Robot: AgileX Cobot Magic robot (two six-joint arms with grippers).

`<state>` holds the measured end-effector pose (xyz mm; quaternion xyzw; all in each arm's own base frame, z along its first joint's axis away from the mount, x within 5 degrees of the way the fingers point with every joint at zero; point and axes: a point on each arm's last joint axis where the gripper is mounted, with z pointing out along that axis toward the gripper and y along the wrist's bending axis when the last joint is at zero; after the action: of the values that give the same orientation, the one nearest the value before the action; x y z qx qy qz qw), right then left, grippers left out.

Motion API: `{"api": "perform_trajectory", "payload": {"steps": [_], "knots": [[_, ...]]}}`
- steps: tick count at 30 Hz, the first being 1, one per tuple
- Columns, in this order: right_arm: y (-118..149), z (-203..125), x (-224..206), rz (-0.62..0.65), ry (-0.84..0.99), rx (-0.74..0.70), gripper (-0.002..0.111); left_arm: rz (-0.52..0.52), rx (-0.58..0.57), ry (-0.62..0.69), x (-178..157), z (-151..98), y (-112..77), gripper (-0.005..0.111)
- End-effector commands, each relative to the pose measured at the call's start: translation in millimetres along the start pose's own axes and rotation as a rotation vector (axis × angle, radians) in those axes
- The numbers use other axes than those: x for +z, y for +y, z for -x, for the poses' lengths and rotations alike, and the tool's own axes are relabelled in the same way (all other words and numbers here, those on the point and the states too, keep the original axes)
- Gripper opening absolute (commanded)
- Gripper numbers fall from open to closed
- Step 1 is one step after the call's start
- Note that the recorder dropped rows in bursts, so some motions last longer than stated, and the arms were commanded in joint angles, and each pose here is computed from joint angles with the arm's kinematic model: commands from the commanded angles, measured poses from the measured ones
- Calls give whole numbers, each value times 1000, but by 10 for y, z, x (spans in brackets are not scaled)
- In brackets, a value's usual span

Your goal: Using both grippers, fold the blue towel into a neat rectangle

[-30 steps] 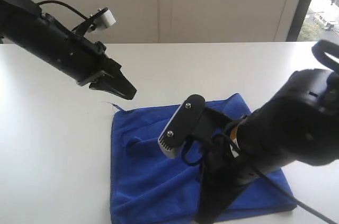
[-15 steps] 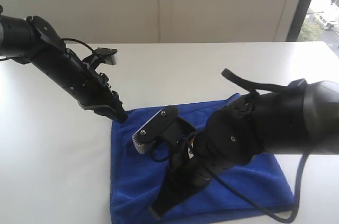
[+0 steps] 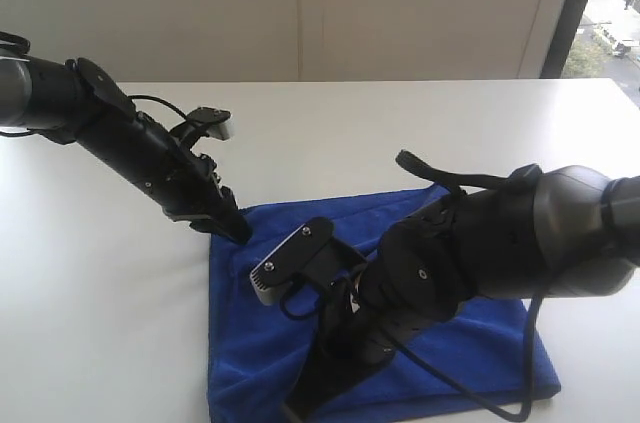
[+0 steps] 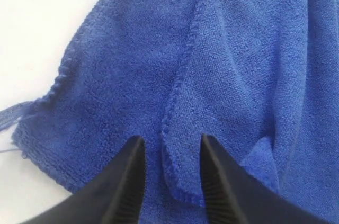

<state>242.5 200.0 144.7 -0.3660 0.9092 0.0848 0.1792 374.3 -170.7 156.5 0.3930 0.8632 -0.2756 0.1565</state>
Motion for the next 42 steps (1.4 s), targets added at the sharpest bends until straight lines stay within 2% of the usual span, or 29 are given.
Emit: {"api": "perform_trajectory", "payload": {"steps": [1, 4, 13, 20, 28, 39, 42], "knots": [[-22, 37, 7, -7, -26, -4, 0, -30, 27, 4, 47, 36, -90, 41], [-22, 37, 7, -7, -26, -4, 0, -18, 94, 21, 91, 40, -124, 41], [-21, 32, 7, -5, -20, -4, 0, 14, 120, 44, 105, 26, -105, 41], [-21, 33, 7, -6, -22, -4, 0, 24, 103, 69, 104, 4, -95, 41], [-21, 17, 14, -6, -20, -13, 0, 17, 103, 73, 104, 0, -101, 33], [-24, 32, 13, -10, -36, -13, 0, 6, 103, 80, 104, -7, -112, 33], [-24, 32, 13, -10, -36, -13, 0, 6, 100, 76, 105, -3, -113, 28]]}}
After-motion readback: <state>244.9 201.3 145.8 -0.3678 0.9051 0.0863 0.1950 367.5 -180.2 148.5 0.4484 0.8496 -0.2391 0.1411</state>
